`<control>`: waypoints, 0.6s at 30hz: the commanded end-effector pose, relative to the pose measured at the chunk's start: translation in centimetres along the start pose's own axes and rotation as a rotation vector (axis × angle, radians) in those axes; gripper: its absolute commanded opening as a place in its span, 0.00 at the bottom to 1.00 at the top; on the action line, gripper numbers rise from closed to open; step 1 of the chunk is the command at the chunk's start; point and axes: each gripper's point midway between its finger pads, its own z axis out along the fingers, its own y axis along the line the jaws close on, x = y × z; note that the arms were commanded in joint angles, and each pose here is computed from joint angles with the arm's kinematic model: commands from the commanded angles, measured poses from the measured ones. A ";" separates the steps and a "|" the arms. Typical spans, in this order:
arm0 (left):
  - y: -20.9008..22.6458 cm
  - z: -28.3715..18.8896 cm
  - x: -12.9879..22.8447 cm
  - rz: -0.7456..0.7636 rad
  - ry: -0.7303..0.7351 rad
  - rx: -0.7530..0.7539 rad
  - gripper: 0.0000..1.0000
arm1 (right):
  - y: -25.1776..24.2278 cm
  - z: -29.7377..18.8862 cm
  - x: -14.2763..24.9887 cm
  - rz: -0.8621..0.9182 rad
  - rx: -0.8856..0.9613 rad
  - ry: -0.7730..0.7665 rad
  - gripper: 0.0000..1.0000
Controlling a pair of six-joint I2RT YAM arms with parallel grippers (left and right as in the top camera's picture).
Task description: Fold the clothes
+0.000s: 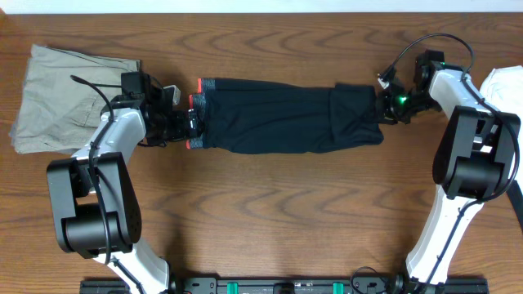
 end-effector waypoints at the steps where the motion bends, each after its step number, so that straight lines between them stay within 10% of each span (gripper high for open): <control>1: 0.3 -0.4 0.2 -0.002 -0.004 -0.011 0.98 | -2.3 -0.9 -0.3 0.045 0.166 0.025 0.01; 18: 0.3 -0.3 0.2 -0.002 -0.004 -0.011 0.98 | 2.3 -7.2 -3.6 -0.076 0.547 0.031 0.01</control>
